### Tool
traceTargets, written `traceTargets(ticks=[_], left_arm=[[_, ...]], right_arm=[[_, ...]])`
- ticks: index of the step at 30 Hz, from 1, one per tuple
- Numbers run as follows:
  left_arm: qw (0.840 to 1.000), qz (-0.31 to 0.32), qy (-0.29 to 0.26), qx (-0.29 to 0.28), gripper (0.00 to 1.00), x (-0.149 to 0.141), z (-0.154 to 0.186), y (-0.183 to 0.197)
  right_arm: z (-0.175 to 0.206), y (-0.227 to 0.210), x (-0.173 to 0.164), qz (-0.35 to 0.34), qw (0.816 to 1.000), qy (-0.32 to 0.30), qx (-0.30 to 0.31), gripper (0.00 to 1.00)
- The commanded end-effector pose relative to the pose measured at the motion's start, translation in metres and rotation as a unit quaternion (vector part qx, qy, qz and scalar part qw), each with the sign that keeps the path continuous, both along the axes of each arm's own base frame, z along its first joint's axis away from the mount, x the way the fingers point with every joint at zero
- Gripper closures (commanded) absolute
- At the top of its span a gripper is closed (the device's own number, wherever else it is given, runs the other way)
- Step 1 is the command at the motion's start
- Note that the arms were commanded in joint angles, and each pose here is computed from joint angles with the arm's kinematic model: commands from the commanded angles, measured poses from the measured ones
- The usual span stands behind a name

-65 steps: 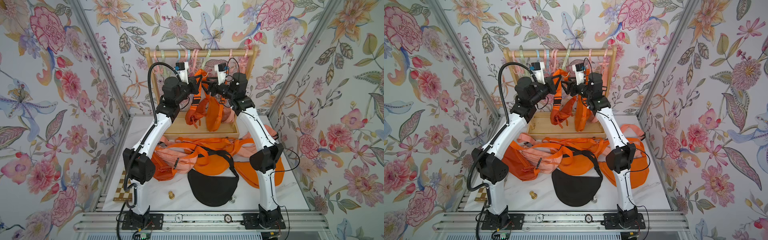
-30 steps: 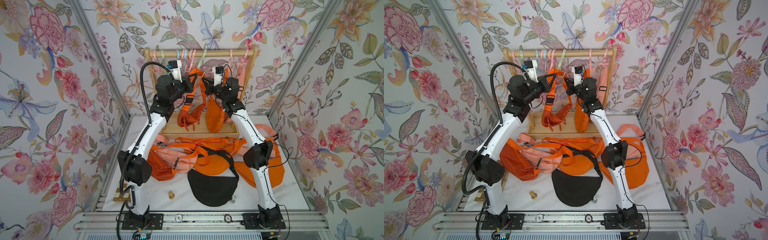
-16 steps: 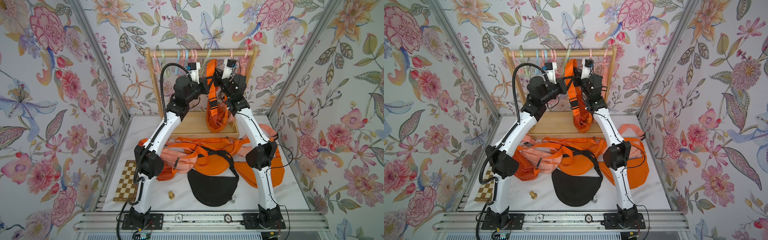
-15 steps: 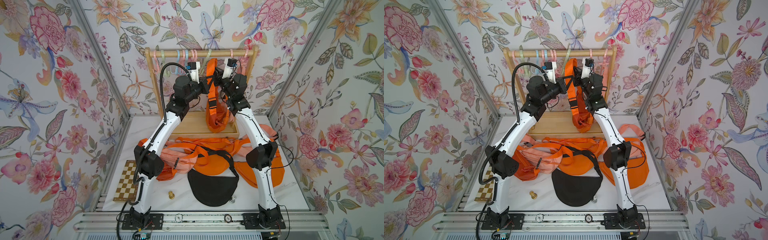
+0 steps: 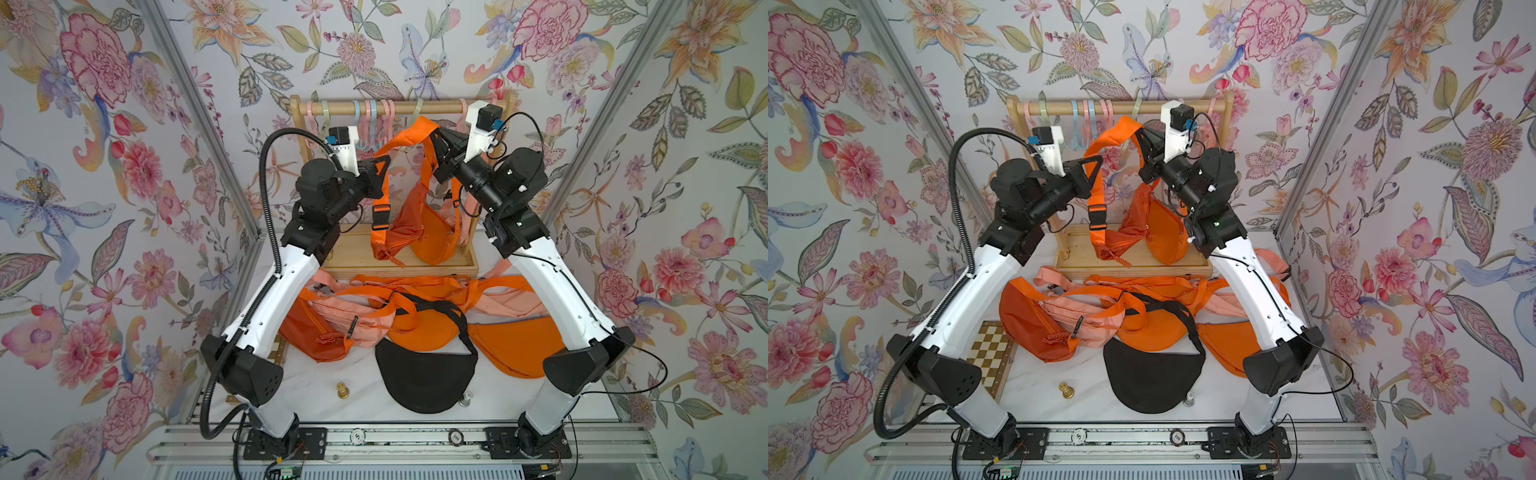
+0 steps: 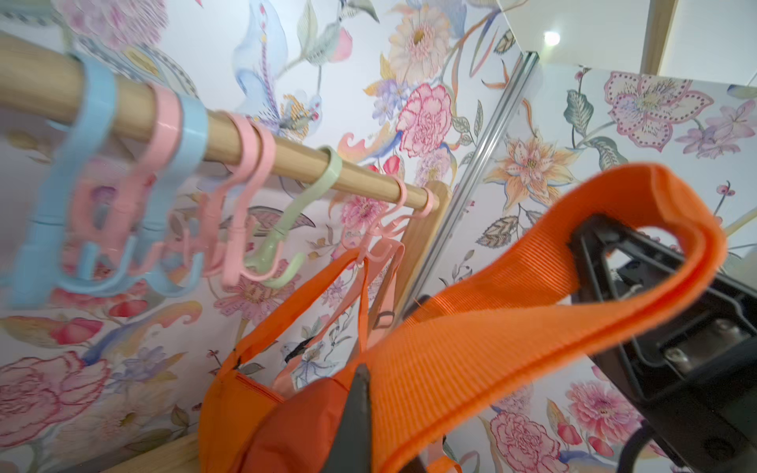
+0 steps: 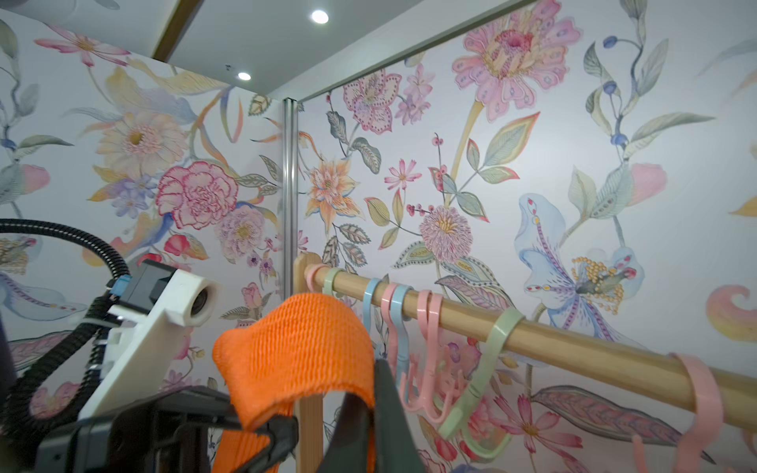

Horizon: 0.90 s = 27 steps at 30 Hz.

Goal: Take the bag off the hook
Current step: Pick up the bag from the hook, then place the bag inside the bag.

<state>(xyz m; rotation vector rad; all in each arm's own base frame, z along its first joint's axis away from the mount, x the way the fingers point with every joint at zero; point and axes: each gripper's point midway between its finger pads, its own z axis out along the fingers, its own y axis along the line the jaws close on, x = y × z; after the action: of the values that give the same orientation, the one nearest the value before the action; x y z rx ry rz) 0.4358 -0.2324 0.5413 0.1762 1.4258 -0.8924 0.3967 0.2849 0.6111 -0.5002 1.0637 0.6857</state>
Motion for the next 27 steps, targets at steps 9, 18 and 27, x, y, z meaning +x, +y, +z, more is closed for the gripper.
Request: traceTargets(ticks=[9,18,27], left_arm=[[0.964,0.261,-0.037,0.042,1.0,-0.099,0.034,0.16],[0.885,0.453,0.013,0.105,1.0,-0.167,0.0,0.247],[0.806,0.572,0.036,0.148,1.0,-0.19,-0.003,0.293]], right_arm=[[-0.031,0.033,-0.129,0.075,0.995,0.018,-0.067,1.0],[-0.096,0.091,-0.205,0.171,0.973,0.077,-0.137,1.0],[-0.171,0.162,-0.217,0.243,0.933,0.154,-0.216,1.0]])
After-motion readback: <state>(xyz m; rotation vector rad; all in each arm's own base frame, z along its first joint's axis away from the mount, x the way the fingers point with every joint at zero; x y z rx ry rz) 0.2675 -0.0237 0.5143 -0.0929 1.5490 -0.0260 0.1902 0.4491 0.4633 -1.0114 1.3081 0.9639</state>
